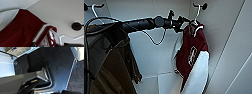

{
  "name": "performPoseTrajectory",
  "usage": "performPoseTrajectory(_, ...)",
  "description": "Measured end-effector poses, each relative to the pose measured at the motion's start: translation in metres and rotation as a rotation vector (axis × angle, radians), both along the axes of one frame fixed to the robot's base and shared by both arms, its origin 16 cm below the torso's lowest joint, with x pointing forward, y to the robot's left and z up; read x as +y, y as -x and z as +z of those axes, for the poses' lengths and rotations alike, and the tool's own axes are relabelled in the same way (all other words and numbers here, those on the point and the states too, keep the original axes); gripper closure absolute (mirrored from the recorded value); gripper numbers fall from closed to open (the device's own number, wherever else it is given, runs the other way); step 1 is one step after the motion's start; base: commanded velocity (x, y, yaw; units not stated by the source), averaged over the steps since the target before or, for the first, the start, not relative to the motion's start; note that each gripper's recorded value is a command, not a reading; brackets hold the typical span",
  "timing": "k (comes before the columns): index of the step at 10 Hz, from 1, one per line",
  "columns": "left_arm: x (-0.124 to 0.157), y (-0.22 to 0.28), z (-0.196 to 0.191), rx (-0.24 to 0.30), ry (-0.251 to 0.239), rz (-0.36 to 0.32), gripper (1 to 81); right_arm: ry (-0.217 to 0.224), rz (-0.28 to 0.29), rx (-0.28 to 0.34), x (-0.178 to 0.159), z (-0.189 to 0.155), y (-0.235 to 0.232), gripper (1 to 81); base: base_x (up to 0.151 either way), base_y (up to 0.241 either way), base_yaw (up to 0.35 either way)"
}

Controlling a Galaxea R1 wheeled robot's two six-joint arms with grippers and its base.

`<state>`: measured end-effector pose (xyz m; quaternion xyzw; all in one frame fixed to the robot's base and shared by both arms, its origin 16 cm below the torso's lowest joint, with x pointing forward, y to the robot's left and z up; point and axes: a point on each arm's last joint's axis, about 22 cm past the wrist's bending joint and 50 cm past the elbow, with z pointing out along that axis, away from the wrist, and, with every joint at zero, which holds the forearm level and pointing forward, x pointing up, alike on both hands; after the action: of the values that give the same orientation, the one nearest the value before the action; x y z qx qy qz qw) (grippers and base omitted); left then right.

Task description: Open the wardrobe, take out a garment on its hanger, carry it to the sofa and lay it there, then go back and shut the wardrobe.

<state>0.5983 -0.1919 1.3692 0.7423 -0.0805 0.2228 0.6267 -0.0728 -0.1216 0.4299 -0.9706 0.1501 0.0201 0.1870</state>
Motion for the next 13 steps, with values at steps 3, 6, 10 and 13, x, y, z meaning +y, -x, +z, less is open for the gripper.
performPoseTrajectory(3, -0.020, 0.021, 0.021, -0.036, 0.014, -0.036, 1.0, 0.001, 0.001, 0.002, 0.000, 0.000, 0.000, 1.0, 0.000, 0.000, 0.000)
performPoseTrajectory(6, -0.033, 0.036, 0.034, -0.059, 0.032, -0.059, 1.0, 0.000, 0.002, 0.004, 0.001, 0.000, 0.001, 1.0, 0.000, 0.000, 0.000)
performPoseTrajectory(10, -0.064, 0.054, 0.047, -0.081, 0.098, -0.085, 1.0, 0.002, 0.002, 0.007, 0.001, 0.000, 0.001, 1.0, 0.000, 0.000, 0.000)
performPoseTrajectory(13, -0.067, 0.044, 0.046, -0.091, 0.103, -0.064, 1.0, 0.001, 0.002, 0.007, 0.001, 0.000, 0.001, 1.0, 0.000, 0.000, 0.000)
